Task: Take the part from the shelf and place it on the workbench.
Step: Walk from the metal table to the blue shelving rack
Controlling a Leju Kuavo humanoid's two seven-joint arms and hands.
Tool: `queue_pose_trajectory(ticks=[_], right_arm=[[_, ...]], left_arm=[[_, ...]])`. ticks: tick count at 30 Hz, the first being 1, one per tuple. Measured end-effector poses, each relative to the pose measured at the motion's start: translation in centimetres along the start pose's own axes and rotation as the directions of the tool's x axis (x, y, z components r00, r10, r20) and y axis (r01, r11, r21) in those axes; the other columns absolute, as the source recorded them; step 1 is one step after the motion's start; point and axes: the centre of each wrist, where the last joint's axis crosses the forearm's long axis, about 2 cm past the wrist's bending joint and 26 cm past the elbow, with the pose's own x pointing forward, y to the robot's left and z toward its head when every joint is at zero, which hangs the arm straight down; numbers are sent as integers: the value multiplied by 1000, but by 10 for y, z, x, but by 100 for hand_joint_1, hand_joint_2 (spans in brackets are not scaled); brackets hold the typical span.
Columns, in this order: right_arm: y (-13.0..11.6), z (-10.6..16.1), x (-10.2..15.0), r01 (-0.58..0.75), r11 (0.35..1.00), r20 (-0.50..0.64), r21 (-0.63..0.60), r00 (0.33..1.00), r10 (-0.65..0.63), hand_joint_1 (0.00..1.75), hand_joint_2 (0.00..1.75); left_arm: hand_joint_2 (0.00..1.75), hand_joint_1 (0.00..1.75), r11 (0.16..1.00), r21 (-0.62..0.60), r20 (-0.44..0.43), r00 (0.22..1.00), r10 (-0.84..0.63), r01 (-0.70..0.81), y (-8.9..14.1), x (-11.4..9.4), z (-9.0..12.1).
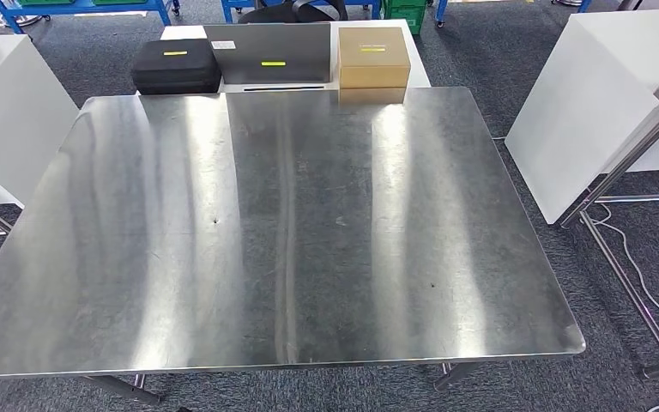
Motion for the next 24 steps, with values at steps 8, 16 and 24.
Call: queue_pose_trajectory(ticks=[8,16,24], right_arm=[[0,1,-1,1,1000,-4,-6,1000,-1,0,175],[-1,3,-6,-4,1000,-11,-16,1000,4,0,175],[-1,2,-6,-3,1000,-8,-17,1000,3,0,175]], left_arm=[[0,0,999,-31,12,1000,-9,9,-1,0,0],[0,0,999,-43,7,1000,-9,10,-1,-1,1],[0,0,999,-51,8,1000,-17,17,-2,1,0]])
